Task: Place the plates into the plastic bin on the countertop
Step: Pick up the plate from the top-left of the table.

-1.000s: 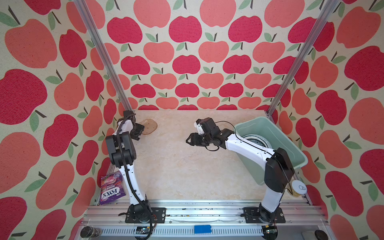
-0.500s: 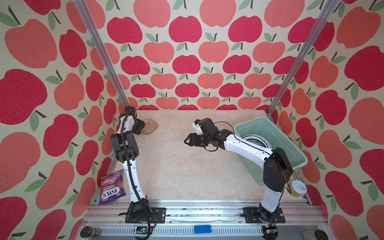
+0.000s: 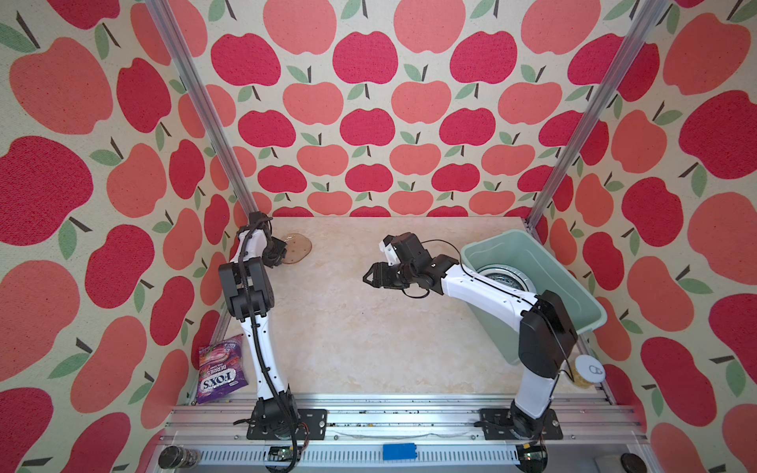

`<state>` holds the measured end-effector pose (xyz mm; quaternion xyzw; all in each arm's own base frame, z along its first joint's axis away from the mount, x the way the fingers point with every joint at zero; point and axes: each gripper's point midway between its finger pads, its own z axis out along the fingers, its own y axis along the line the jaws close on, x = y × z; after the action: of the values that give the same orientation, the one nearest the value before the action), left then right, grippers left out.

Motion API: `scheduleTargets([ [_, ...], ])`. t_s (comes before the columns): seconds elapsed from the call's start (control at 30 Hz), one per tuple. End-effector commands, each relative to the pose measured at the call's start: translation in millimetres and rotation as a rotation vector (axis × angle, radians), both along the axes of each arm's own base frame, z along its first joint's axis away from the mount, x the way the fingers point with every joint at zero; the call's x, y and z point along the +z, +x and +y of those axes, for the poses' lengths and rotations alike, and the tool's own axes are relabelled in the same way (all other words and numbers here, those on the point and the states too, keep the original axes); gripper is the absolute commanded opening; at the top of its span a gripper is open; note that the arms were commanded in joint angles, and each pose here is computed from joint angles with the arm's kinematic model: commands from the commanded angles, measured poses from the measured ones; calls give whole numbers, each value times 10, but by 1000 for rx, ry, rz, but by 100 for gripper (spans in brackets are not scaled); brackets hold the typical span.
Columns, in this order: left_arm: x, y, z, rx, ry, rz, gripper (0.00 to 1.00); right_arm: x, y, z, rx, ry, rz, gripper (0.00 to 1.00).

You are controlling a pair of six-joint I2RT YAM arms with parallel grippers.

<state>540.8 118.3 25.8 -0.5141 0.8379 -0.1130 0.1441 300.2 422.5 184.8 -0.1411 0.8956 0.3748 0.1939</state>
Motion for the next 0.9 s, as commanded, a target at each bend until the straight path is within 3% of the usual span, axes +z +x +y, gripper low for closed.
scheduleTargets([
  [0.0,-205,-145,-89,13,-39,50,21,-86,3,-34,-6,-17,21,61],
  [0.4,-133,-76,-196,-8,-99,-59,0,-89,-17,-95,-13,-56,27,61],
  [0.63,381,18,-368,-98,-142,-236,0,126,20,-132,-31,-63,-2,61],
  [0.87,1008,-278,-666,-205,-161,-380,0,655,56,-155,-69,1,-44,61],
])
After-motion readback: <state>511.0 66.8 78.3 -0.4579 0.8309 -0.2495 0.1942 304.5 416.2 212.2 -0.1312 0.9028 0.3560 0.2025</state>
